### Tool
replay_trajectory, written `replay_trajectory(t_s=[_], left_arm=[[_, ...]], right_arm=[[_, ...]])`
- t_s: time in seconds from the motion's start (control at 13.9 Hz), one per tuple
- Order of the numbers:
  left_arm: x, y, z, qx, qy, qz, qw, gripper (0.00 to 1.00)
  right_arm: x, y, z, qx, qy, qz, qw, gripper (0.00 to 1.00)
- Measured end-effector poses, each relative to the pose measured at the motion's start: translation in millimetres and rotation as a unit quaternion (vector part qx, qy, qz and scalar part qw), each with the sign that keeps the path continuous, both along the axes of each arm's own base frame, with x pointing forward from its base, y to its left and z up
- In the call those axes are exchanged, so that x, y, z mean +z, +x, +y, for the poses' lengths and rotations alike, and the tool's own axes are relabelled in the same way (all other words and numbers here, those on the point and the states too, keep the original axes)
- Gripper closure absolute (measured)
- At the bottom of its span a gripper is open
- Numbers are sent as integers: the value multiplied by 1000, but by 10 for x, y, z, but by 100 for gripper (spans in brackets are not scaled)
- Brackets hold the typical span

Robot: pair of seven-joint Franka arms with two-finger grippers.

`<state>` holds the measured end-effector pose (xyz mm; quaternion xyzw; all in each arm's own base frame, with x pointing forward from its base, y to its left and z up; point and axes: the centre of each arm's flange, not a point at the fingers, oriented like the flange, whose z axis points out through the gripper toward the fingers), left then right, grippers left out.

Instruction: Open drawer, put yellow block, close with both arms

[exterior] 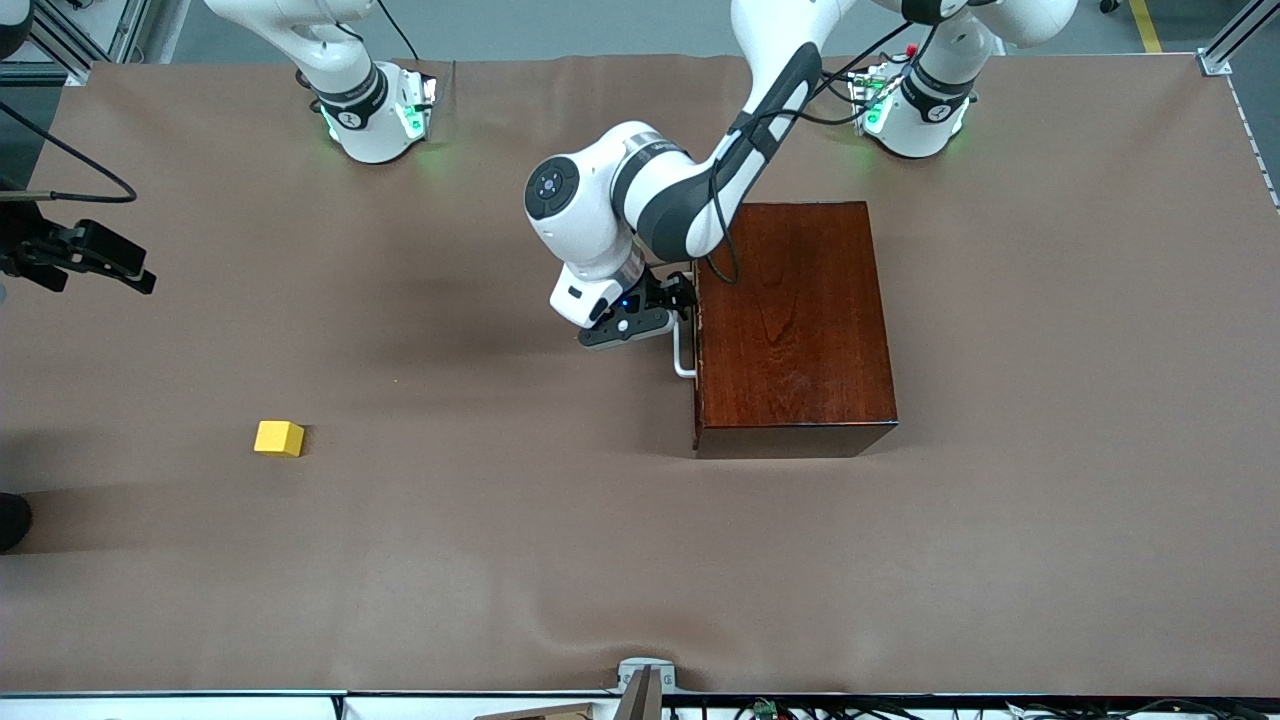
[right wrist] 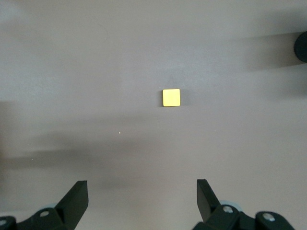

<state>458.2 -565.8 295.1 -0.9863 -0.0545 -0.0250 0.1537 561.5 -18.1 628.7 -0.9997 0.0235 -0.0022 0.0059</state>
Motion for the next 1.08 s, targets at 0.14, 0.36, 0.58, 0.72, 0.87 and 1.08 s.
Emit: replay_trajectory(t_s=[0.14, 0.36, 0.58, 0.72, 0.87, 1.08], left_arm=[[-70, -2, 3, 0, 4, 2, 1000, 0], [-143, -7, 1, -1, 8, 4, 1000, 0], [-159, 2, -17, -3, 2, 0, 1000, 0], [-146, 8, -33, -4, -2, -3, 1000, 0], [-140, 15, -40, -3, -6, -6, 1000, 0], [-126, 31, -58, 8, -14, -16, 1000, 0]], right_arm=[[0, 0, 0, 0, 0, 0, 1000, 0], [0, 0, 0, 0, 0, 0, 1000, 0], [0, 0, 0, 0, 0, 0, 1000, 0], [0, 0, 0, 0, 0, 0, 1000, 0], [0, 0, 0, 0, 0, 0, 1000, 0], [0, 0, 0, 0, 0, 0, 1000, 0]])
